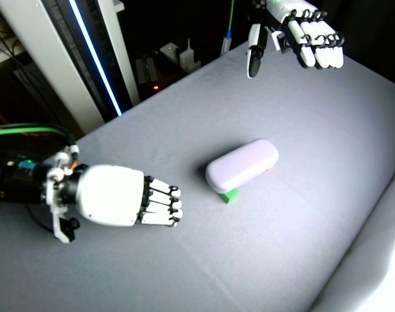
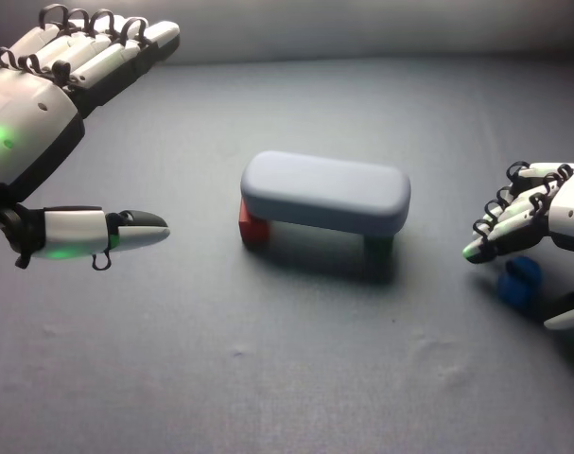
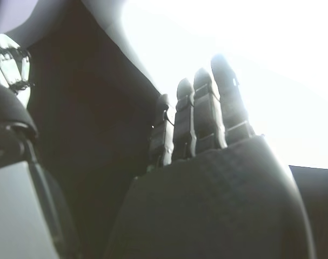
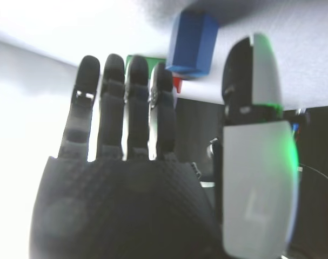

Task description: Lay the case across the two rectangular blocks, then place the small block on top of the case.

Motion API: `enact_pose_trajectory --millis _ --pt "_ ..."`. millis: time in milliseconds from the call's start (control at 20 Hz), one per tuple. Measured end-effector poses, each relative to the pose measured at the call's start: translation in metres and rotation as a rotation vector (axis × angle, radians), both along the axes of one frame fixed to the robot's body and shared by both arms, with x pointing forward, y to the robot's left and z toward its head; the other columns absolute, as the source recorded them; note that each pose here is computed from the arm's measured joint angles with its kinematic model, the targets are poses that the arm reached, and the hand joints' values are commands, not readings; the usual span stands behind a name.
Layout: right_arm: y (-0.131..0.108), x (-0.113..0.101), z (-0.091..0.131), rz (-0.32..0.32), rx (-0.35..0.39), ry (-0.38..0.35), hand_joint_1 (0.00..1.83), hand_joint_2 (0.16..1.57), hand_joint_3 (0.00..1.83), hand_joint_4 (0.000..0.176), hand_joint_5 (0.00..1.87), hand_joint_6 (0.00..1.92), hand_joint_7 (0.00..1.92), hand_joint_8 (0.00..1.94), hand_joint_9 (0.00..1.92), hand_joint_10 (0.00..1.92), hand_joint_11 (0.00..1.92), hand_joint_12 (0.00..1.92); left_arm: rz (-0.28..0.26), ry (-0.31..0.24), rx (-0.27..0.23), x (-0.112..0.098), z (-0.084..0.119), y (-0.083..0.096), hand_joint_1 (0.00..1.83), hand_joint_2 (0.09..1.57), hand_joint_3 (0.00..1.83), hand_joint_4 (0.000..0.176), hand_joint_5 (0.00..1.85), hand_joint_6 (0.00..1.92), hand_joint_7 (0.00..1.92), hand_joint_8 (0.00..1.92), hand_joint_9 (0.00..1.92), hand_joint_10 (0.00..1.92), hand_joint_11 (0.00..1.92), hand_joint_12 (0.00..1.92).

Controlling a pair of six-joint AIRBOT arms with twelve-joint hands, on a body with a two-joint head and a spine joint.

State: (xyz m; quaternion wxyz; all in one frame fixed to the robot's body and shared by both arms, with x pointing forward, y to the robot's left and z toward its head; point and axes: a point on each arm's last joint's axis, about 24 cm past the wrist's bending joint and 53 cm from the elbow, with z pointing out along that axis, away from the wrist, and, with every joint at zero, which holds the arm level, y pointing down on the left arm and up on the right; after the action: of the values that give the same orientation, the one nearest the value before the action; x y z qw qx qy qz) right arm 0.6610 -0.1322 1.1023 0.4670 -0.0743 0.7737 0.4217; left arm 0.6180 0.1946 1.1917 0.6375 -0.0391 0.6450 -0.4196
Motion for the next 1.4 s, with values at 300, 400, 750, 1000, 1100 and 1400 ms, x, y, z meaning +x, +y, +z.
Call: enact_pose_trajectory --millis 300,400,750,1000,1100,1400 --pt "-0.003 0.003 -0.002 -0.011 -0.009 0.001 1.18 0.99 0.00 0.000 0.83 0.02 0.85 0.04 0.82 0.08 0.32 1.17 0.001 0.003 -0.003 0.000 -0.001 0.000 0.87 0.84 0.00 0.082 0.12 0.00 0.13 0.00 0.09 0.00 0.00 0.24" --pt "-0.004 0.004 -0.002 -0.012 -0.010 0.001 1.17 1.00 0.00 0.000 0.85 0.02 0.87 0.03 0.83 0.07 0.29 1.20 0.001 0.004 -0.003 0.000 -0.001 0.000 0.89 0.83 0.00 0.090 0.12 0.00 0.11 0.01 0.07 0.01 0.00 0.14" --pt "-0.002 0.004 -0.002 -0.011 -0.004 0.002 1.22 1.12 0.00 0.000 0.90 1.04 1.04 0.91 0.95 0.60 0.47 1.44 0.001 0.007 -0.008 0.000 -0.002 -0.001 0.89 0.83 0.00 0.077 0.14 0.00 0.14 0.00 0.10 0.00 0.00 0.21" --pt "0.000 0.004 -0.002 -0.007 -0.005 0.001 1.37 1.11 0.00 0.000 0.86 1.25 1.08 0.80 0.91 1.13 0.56 1.45 0.004 0.010 -0.009 0.000 -0.003 0.000 0.90 0.82 0.00 0.065 0.15 0.00 0.15 0.00 0.12 0.01 0.00 0.37" --pt "0.002 0.006 0.004 -0.009 0.007 -0.006 1.38 1.10 0.00 0.000 0.87 1.22 1.11 0.74 0.93 1.10 0.59 1.39 0.005 0.015 -0.008 0.000 -0.005 0.001 0.90 0.83 0.00 0.076 0.15 0.00 0.16 0.00 0.15 0.01 0.00 0.53" --pt "0.012 0.010 0.031 0.011 0.063 -0.060 1.29 1.06 0.00 0.000 1.13 0.57 1.11 1.04 0.97 1.16 0.65 1.70 0.013 0.026 -0.012 -0.001 -0.008 0.003 0.98 0.83 0.00 0.073 0.14 0.00 0.16 0.00 0.17 0.00 0.00 0.73"
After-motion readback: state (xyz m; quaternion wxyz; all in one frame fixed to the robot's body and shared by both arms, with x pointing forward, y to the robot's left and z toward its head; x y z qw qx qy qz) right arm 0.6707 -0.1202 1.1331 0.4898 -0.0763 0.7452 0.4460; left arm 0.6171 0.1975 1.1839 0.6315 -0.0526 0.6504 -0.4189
